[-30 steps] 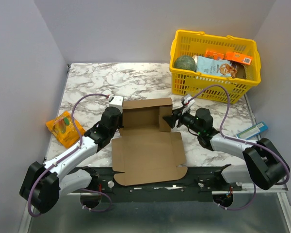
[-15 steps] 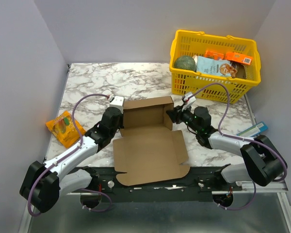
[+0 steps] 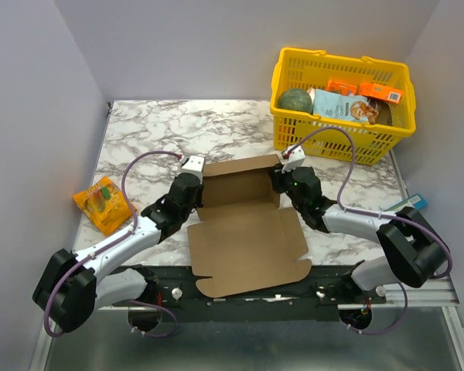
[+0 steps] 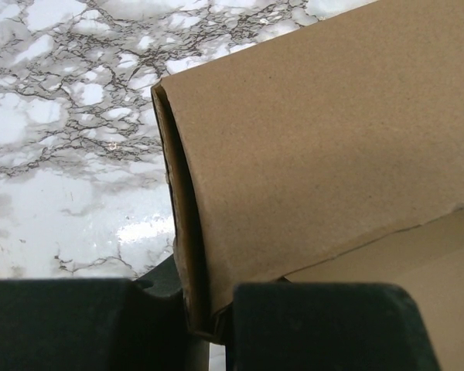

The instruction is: Fold the paper box

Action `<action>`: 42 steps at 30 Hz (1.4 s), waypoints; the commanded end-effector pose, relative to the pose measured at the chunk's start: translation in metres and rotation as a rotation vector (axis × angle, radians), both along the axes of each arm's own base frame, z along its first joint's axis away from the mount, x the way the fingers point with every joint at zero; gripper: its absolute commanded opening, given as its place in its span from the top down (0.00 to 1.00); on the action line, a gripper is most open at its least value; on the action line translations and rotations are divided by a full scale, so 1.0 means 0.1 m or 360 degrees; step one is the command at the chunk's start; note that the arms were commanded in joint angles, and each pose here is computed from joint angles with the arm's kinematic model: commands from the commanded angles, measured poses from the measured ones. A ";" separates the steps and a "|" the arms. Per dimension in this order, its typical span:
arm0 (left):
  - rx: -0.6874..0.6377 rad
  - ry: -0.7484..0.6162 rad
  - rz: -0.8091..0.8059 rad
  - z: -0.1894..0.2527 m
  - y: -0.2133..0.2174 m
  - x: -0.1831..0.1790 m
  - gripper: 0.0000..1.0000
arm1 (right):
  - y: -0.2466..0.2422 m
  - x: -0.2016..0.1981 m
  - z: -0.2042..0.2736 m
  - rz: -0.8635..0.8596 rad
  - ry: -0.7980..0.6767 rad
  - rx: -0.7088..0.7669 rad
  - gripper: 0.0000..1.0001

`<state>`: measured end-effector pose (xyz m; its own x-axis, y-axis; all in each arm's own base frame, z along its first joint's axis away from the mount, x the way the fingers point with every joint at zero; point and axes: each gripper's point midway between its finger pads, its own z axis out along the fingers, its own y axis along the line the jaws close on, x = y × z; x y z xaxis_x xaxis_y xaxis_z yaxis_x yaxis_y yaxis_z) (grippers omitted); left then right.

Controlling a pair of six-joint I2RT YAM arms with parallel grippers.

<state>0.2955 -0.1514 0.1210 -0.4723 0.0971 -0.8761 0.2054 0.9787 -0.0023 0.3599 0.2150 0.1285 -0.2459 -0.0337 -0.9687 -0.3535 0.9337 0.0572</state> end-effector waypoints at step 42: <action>0.0036 0.0088 0.0011 0.40 0.09 0.13 1.00 | -0.17 -0.34 -0.02 -0.0282 0.0299 -0.0066 0.49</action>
